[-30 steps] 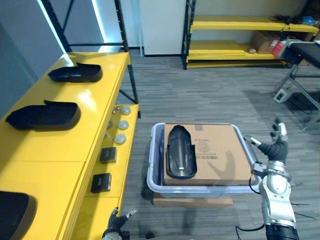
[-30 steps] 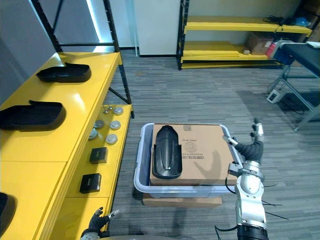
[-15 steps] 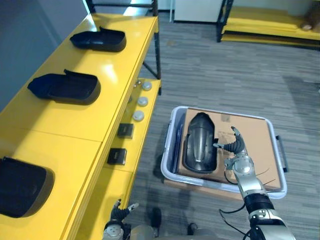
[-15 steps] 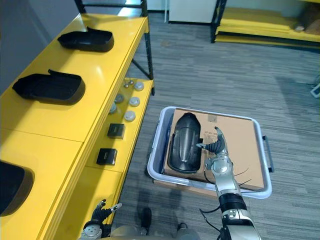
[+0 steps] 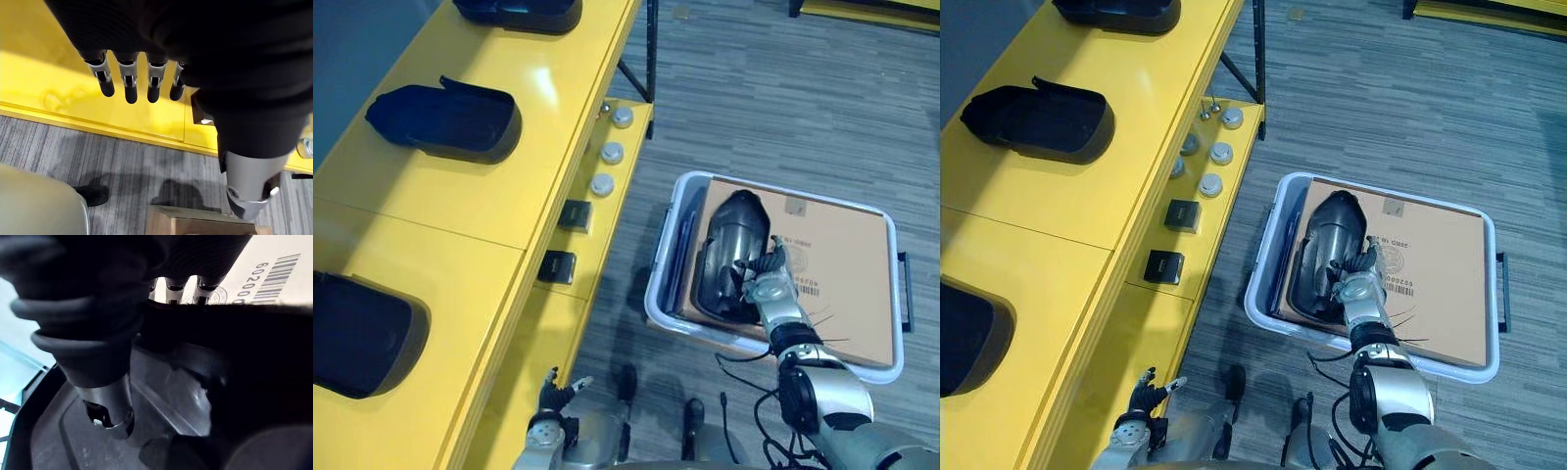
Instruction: Walk over and take plastic housings, then place them on the shelf
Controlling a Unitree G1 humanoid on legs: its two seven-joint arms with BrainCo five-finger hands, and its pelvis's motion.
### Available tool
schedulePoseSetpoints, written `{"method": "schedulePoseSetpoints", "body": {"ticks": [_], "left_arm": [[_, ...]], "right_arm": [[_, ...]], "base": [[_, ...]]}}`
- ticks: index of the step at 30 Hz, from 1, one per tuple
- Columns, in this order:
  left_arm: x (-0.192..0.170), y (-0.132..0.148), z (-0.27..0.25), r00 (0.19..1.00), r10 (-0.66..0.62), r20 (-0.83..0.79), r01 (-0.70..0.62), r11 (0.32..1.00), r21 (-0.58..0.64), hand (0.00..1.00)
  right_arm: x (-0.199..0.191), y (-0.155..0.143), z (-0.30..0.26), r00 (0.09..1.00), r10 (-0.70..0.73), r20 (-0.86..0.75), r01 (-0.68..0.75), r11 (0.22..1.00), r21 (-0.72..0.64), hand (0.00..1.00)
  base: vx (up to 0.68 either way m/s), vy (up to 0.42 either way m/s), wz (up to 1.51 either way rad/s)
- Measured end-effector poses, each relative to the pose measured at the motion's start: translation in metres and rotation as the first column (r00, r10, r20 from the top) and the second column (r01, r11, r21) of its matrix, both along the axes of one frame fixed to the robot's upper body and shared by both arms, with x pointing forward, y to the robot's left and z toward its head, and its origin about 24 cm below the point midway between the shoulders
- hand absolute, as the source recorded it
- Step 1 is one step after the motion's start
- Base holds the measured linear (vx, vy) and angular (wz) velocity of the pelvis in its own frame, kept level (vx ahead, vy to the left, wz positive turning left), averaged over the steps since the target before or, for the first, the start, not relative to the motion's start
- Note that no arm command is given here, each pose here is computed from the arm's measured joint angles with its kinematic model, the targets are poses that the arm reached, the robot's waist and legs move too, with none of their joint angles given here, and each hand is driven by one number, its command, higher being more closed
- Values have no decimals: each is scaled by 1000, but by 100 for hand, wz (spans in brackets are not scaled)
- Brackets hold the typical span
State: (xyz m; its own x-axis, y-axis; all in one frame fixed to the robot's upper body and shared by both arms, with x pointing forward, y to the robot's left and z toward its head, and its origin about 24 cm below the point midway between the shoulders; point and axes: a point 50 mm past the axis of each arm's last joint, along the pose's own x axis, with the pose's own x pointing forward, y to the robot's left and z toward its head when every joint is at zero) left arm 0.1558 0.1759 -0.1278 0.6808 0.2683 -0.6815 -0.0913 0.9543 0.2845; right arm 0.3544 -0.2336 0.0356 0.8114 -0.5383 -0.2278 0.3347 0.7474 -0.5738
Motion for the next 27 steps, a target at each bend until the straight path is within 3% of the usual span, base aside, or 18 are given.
{"method": "schedulePoseSetpoints", "body": {"ticks": [11, 17, 23, 27], "left_arm": [[5, -3, 1, 1000, -15, 5, 15, 1000, 1, 0], [8, -3, 4, 1000, -12, 20, 12, 1000, 1, 0], [28, -5, 37, 976, 3, 218, -3, 1000, -1, 0], [40, -7, 73, 920, 10, 393, -4, 1000, -15, 0]], "right_arm": [[0, 18, -6, 999, 35, 10, -36, 999, 41, 100], [-20, 16, 3, 989, 37, 144, -36, 999, -10, 100], [-58, -6, 24, 936, -91, 340, 117, 992, -57, 100], [-85, -20, 32, 896, -160, 414, 221, 970, -103, 100]], "base": [[-25, -11, -5], [-4, -2, -1], [-14, -8, -1], [-8, -11, 0]]}}
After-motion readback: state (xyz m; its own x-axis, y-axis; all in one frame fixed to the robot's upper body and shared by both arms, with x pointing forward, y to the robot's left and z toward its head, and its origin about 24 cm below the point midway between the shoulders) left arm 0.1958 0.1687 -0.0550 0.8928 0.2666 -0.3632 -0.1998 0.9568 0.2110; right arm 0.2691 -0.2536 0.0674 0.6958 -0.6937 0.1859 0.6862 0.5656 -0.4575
